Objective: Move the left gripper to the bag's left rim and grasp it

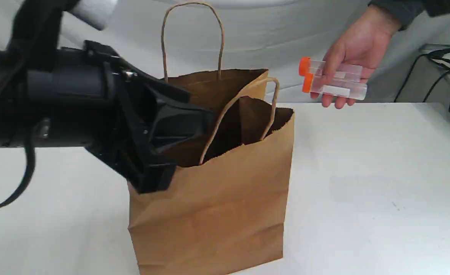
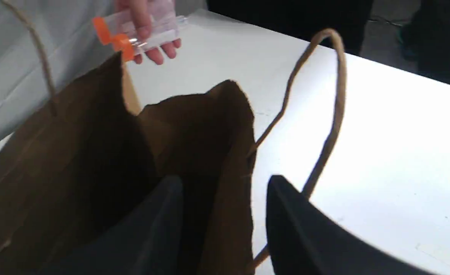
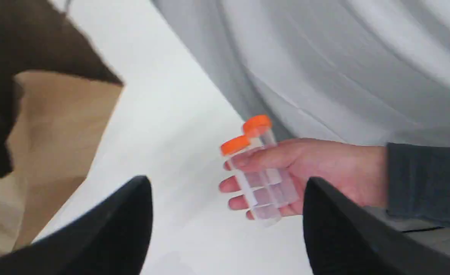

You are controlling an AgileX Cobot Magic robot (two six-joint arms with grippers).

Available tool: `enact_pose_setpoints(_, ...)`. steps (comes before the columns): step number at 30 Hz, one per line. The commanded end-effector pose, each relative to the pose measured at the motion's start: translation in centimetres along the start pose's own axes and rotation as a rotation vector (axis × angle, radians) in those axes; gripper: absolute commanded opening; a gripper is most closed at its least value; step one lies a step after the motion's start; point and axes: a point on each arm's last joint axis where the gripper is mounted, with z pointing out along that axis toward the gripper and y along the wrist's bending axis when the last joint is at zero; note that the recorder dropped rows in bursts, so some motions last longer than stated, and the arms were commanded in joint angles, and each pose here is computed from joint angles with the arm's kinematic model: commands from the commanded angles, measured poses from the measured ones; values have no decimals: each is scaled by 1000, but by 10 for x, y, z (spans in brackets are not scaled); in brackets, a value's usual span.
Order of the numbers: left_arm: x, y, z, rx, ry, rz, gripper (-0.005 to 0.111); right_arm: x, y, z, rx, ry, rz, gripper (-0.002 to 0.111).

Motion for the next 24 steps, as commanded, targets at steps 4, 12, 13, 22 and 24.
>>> enact_pose_setpoints(4,-8,1,14,47,-6,11,38,0,-5,-6,-15,-32,83,56)
enact_pose_setpoints(12,-8,-5,14,113,-17,50,38,-1,-6,3,-19,-42,102,56)
enact_pose_setpoints(13,-8,-6,12,115,-3,92,38,0,-6,7,-25,-33,109,56)
enact_pose_setpoints(22,-15,0,-34,-115,27,217,38,1,-7,11,-28,-21,139,56)
enact_pose_setpoints(24,-17,-7,-42,-67,6,155,38,1,-7,11,-28,-21,139,56)
